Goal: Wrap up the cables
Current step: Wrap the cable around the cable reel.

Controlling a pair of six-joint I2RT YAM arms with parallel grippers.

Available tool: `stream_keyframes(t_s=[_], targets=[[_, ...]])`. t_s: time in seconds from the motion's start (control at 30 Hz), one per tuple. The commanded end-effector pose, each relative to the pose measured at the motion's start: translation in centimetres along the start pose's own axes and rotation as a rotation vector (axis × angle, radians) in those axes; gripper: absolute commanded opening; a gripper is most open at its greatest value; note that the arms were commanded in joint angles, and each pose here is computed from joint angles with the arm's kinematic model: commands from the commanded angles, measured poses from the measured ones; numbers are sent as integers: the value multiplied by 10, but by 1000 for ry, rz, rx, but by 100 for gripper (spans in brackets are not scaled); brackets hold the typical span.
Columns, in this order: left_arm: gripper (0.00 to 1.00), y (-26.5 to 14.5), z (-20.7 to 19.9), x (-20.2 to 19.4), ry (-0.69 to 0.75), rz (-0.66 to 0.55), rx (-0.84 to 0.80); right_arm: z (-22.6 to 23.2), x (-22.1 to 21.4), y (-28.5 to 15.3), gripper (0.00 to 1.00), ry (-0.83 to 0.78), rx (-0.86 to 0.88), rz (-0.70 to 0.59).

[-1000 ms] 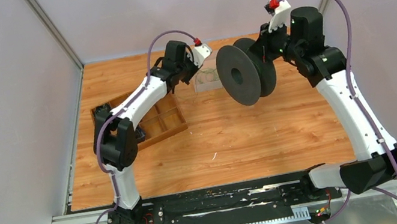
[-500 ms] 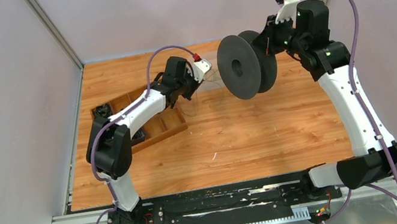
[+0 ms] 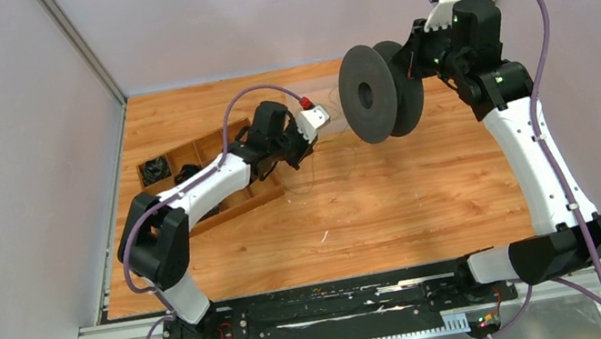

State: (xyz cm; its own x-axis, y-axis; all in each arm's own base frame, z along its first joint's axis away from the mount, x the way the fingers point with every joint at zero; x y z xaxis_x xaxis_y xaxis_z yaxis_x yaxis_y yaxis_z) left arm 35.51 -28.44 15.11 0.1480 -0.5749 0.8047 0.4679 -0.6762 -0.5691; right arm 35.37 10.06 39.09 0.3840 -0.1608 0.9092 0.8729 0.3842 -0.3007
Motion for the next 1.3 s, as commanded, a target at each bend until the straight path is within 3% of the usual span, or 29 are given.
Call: stream_keyframes(t_s=[0.0,0.67,0.9,1.27], targets=[[0,-7,-24,21,32,-84,-77,-7,26,-9,1,16,-45,-91],[0,-32,-111,30,214,-147,-296,-30,22,-5,1,-37,-159,-106],[0,-38,-127,37,261,-122,-362,-36,17,1,1,-47,-175,-100],[0,-48,-190,61,441,-87,-517,-44,11,6,1,-49,-214,-96]])
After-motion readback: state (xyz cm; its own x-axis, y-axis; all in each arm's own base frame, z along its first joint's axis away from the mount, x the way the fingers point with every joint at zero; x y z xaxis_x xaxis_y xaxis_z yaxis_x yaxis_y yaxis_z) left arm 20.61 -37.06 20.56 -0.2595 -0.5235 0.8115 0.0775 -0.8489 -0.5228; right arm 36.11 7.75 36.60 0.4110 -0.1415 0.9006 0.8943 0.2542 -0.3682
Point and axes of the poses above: each gripper's point midway between its finger pads, its own y axis out along the fingers, its own z axis along the line the jaws close on, x = y × z, the point moved 3 cm from there along -y, back along the fingers, and after that the axes turned 2 degrees about y, right-handed, at the moved point
